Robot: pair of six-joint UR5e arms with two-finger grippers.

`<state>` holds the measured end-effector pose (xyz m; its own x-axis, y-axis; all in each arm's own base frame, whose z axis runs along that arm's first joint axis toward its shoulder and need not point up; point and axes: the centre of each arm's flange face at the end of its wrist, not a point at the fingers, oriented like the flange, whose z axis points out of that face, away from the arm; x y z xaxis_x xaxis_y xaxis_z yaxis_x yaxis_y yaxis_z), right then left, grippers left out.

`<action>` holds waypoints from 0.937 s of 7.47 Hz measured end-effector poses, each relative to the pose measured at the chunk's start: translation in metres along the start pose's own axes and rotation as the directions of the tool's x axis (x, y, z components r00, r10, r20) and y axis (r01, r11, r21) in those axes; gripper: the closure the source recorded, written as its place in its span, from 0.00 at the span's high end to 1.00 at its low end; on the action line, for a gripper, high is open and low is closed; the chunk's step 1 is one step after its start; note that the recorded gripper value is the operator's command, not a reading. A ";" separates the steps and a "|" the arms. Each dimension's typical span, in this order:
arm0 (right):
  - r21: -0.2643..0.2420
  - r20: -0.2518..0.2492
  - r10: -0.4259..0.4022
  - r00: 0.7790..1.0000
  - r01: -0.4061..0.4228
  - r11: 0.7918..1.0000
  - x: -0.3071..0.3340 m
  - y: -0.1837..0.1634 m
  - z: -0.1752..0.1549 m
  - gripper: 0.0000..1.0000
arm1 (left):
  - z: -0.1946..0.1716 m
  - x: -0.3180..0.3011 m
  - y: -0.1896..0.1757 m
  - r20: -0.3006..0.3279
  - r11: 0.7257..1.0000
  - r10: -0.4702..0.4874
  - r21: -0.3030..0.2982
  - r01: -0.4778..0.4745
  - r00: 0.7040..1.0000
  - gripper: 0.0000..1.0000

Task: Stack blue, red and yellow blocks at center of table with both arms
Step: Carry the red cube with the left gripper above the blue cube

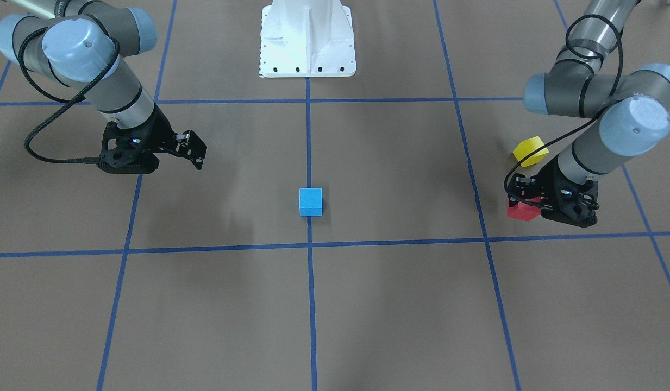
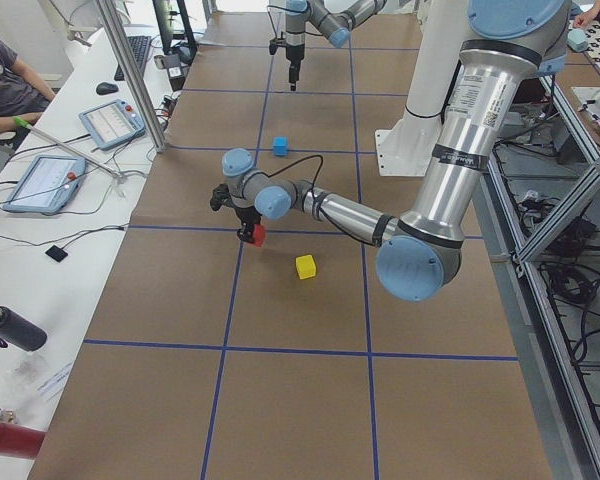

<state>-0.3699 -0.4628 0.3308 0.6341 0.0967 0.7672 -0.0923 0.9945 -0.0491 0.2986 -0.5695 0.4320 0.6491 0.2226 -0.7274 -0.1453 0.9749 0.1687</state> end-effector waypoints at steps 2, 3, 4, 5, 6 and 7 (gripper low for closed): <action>-0.007 -0.014 -0.039 0.999 0.039 0.999 0.037 -0.015 -0.008 1.00 | -0.021 0.120 -0.021 -0.063 0.994 -0.106 -0.002 0.106 0.992 0.00; -0.010 -0.019 -0.058 0.998 0.058 0.998 0.063 -0.027 -0.016 1.00 | -0.023 0.181 -0.025 -0.091 0.988 -0.156 -0.007 0.156 0.984 0.00; -0.011 -0.029 -0.077 0.997 0.077 0.997 0.097 -0.039 -0.025 1.00 | -0.020 0.234 -0.029 -0.101 0.983 -0.181 -0.001 0.182 0.978 0.00; -0.010 -0.042 -0.090 0.995 0.089 0.996 0.132 -0.049 -0.034 1.00 | -0.015 0.279 -0.036 -0.104 0.982 -0.188 0.001 0.189 0.977 0.00; -0.010 -0.056 -0.101 0.993 0.101 0.995 0.166 -0.056 -0.041 1.00 | -0.010 0.317 -0.046 -0.097 0.981 -0.190 0.003 0.191 0.977 0.00; -0.012 -0.068 -0.113 0.991 0.113 0.994 0.192 -0.058 -0.046 1.00 | -0.001 0.349 -0.055 -0.078 0.982 -0.186 0.013 0.188 0.979 0.00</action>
<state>-0.2074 -0.5006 0.4519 0.6910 -0.0142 0.7228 -0.0111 0.9995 0.0302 0.5321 -0.5453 0.1686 0.6046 0.0365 -0.7957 -0.0109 0.9992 0.0375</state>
